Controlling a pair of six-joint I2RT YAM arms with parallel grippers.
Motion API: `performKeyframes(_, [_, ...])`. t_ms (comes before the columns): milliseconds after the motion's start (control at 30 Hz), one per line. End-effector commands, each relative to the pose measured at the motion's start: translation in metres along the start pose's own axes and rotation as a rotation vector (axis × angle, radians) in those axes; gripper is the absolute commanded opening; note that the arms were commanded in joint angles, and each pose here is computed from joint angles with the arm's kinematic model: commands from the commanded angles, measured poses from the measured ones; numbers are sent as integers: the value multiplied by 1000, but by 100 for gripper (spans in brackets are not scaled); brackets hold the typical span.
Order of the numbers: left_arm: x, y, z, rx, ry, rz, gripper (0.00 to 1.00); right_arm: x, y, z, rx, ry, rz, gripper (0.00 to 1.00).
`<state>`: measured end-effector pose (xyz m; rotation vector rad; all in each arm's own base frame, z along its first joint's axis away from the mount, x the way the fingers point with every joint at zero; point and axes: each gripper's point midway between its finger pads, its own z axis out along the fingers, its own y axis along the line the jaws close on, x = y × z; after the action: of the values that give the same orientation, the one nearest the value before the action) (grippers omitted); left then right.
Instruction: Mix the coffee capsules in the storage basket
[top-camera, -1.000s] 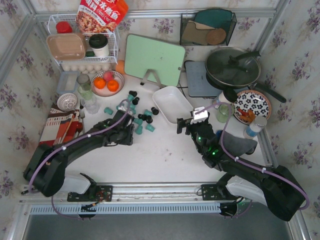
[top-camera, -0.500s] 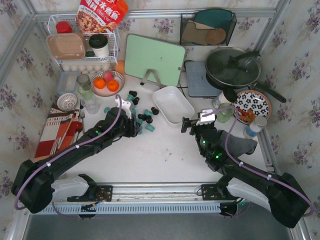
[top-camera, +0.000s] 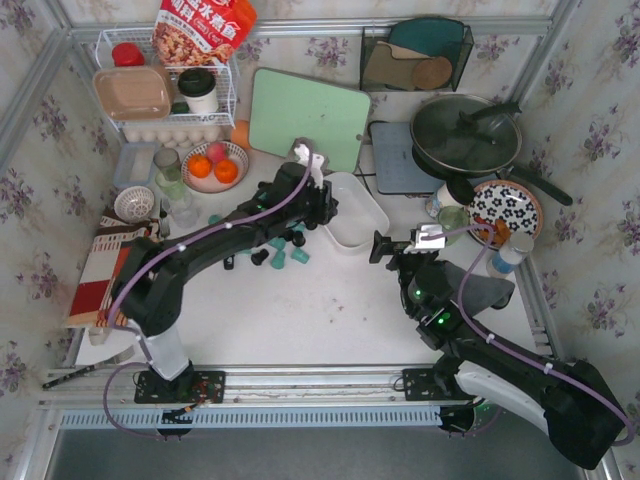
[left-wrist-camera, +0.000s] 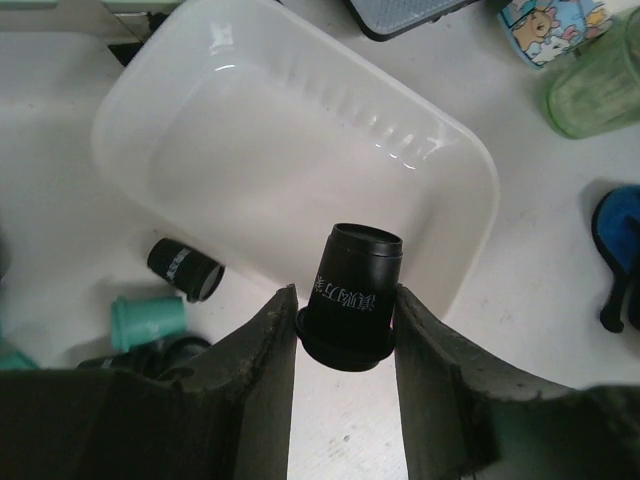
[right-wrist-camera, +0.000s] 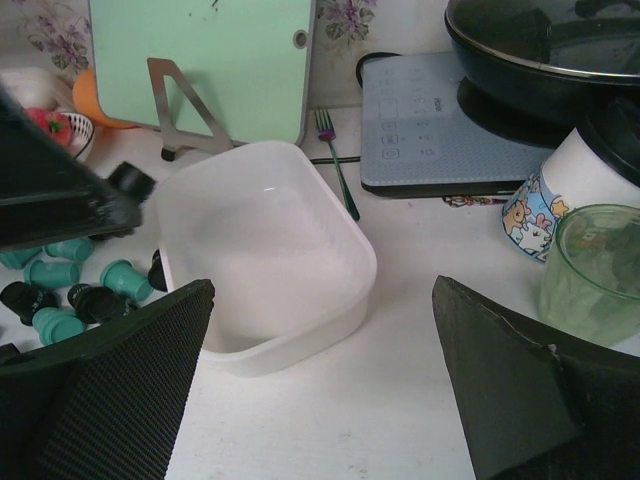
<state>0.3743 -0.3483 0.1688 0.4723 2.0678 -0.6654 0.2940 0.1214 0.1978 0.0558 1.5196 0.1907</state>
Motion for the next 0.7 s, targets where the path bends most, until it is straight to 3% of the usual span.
performKeyframes(0, [9, 5, 29, -50, 74, -45, 34, -6, 0, 3, 8, -25, 17, 99])
performKeyframes(267, [30, 13, 64, -79, 156, -45, 41, -2, 2, 4, 3, -15, 9, 99])
performKeyframes(367, [29, 14, 67, -74, 138, -26, 47, -2, 3, 4, 1, -14, 8, 99])
performKeyframes(433, [24, 13, 65, -68, 106, -17, 62, 0, 3, 5, 2, -10, 4, 99])
performKeyframes(467, [21, 13, 63, -67, 85, -15, 64, 0, 3, 5, 1, -8, 2, 99])
performKeyframes(667, [-8, 14, 35, -95, -23, 2, 68, 3, 3, 6, 2, -2, -6, 99])
